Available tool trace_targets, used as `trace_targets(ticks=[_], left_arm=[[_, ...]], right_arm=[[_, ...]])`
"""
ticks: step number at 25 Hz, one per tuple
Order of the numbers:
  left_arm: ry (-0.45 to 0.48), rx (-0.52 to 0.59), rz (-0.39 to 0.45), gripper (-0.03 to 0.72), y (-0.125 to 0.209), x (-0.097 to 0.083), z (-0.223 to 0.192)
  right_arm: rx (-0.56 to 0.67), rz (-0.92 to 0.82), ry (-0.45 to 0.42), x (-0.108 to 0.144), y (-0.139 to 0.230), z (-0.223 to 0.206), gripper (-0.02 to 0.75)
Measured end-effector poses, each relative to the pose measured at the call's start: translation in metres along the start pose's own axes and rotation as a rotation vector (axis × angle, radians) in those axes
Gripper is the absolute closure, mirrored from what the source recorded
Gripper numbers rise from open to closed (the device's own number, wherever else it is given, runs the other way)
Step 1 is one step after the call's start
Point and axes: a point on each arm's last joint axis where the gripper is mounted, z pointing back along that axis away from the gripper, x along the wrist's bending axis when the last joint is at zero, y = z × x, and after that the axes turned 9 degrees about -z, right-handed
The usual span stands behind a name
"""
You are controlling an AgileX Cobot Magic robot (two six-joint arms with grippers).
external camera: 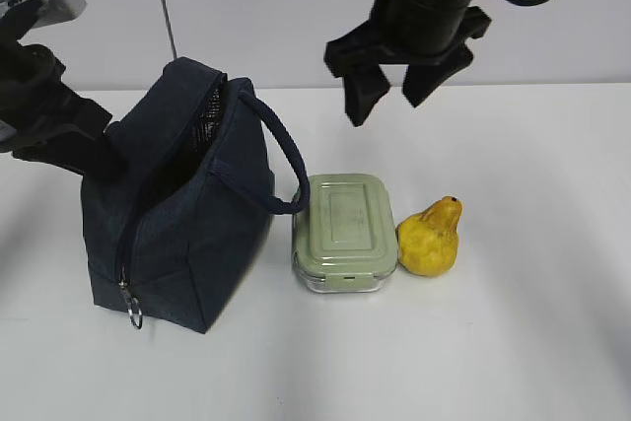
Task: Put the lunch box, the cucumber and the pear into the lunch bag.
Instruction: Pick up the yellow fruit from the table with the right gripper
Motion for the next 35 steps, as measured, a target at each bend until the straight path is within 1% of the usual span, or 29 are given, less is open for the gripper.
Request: trace_targets(ticks=[4, 7, 13, 16, 21, 23, 27, 32, 35], left_arm=[[-0.002, 0.001, -0.001, 0.687, 0.0, 0.0, 0.0], [-0.002, 0.001, -0.001, 0.687, 0.0, 0.0, 0.0], [-0.002, 0.002, -0.002, 0.687, 0.0, 0.0, 0.0], [-0.001, 0.002, -0.002, 0.687, 0.0, 0.0, 0.0], [-0.002, 0.003, -0.002, 0.687, 0.0, 0.0, 0.0], [-0.002, 0.003, -0.003, 0.687, 0.0, 0.0, 0.0], [-0.003, 0.004, -0.003, 0.687, 0.0, 0.0, 0.0], [-0.003, 0.004, -0.004, 0.687, 0.0, 0.0, 0.0], [-0.003, 0.004, -0.004, 0.687, 0.0, 0.0, 0.0]], right_arm=[[0.022, -0.064, 0.078, -0.036, 0.001, -0.005, 0.163], [0.056, -0.09, 0.097, -0.049, 0.006, -0.013, 0.166], [0.177, -0.082, 0.077, -0.05, 0.024, -0.043, 0.167], [0.216, -0.072, 0.078, -0.051, 0.031, -0.052, 0.167], [0.238, -0.056, 0.078, -0.051, 0.035, -0.057, 0.167], [0.246, -0.054, 0.063, -0.05, 0.035, -0.06, 0.167], [0.292, -0.057, 0.046, -0.05, 0.037, -0.079, 0.167], [0.316, -0.048, 0.041, -0.05, 0.038, -0.092, 0.169], [0.329, -0.044, 0.041, -0.05, 0.038, -0.097, 0.194]])
